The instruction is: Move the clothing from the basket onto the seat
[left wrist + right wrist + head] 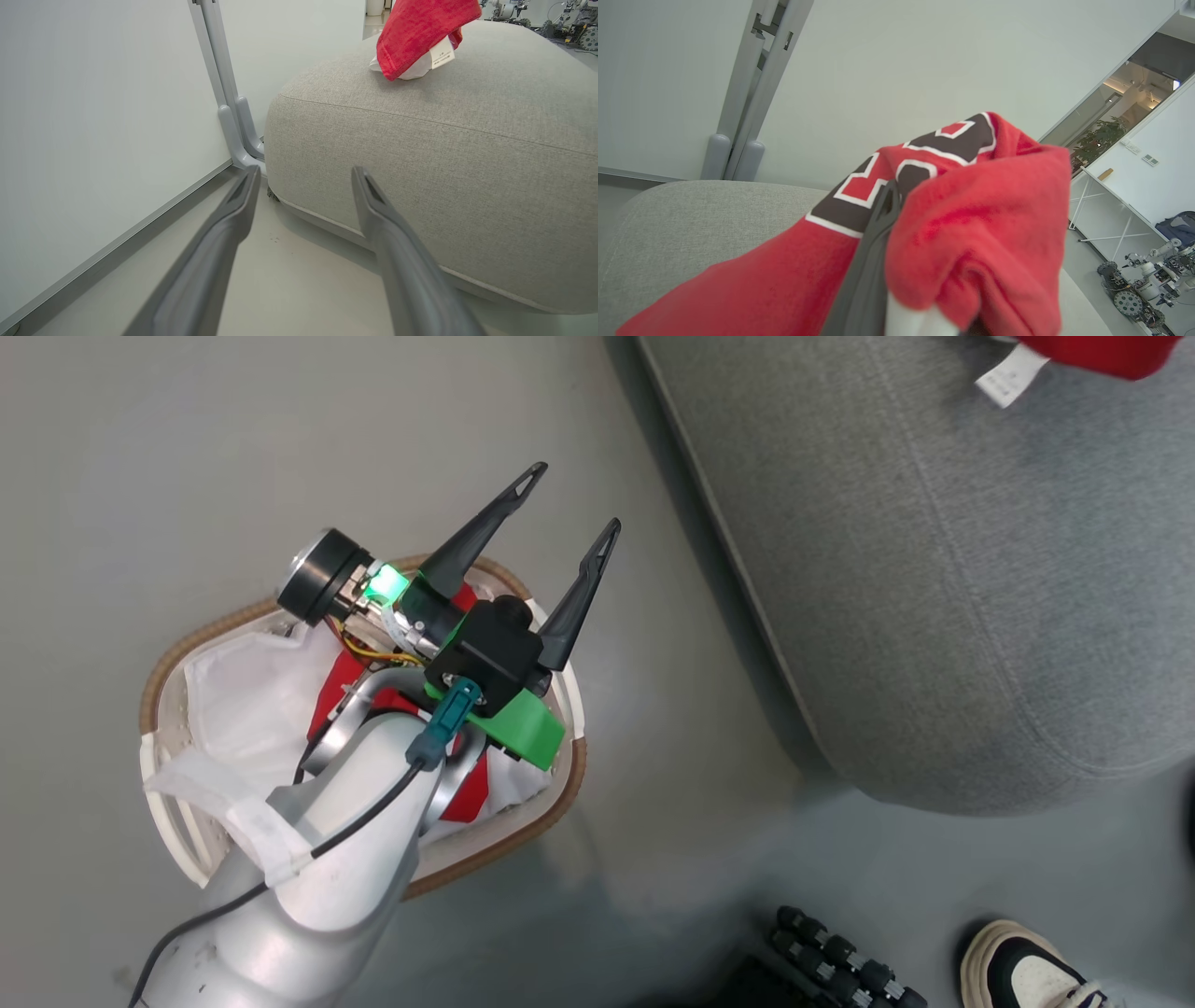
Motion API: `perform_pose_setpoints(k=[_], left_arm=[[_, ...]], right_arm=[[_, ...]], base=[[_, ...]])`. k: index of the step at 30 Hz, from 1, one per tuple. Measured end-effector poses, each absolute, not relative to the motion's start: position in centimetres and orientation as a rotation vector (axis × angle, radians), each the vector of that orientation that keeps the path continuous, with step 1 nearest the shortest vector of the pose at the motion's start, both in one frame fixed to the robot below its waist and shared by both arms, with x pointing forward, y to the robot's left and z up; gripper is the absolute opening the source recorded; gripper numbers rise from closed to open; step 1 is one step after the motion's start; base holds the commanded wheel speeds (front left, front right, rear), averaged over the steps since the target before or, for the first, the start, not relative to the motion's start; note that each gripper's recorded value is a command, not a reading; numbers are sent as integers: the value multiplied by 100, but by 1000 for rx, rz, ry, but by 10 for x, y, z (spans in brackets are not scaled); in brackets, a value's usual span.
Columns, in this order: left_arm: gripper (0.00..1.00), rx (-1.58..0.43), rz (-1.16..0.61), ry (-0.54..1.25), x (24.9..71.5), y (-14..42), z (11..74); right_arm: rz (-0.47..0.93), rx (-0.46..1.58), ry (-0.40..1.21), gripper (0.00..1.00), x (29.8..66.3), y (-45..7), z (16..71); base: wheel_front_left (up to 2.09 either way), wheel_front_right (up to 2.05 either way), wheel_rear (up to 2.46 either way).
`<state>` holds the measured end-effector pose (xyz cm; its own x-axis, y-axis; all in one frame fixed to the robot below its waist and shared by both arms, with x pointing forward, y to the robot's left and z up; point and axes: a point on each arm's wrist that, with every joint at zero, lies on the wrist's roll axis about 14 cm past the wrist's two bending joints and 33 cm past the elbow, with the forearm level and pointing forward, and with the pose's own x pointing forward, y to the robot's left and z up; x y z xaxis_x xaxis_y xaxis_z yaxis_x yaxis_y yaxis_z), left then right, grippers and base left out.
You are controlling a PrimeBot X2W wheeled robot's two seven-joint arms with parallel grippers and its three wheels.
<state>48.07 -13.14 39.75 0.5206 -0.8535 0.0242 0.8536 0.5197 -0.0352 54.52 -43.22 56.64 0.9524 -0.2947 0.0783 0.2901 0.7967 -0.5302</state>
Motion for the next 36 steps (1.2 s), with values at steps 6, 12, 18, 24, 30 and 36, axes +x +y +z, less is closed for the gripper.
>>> perform_pose_setpoints(k=[6, 12, 18, 24, 30, 36], left_arm=[[100, -35, -1007, 18, 491, -123, 377], [100, -11, -1004, 28, 494, -116, 363], [100, 12, -994, 20, 494, -111, 364], [100, 13, -1004, 2, 492, -115, 374], [100, 11, -1005, -18, 489, -118, 388], [100, 21, -986, -25, 487, -114, 399]], right_arm=[[-351, -565, 54, 0, 563, -446, 543], [-370, -508, 142, 0, 566, -448, 493], [-378, -462, 230, 100, 551, -444, 452], [-393, -420, 264, 100, 526, -439, 435], [-409, -370, 262, 100, 499, -432, 429], [-385, -326, 216, 100, 487, -414, 434]], base=[[0, 0, 0], [0, 0, 0], [0, 0, 0], [0, 0, 0], [0, 0, 0], [0, 0, 0]])
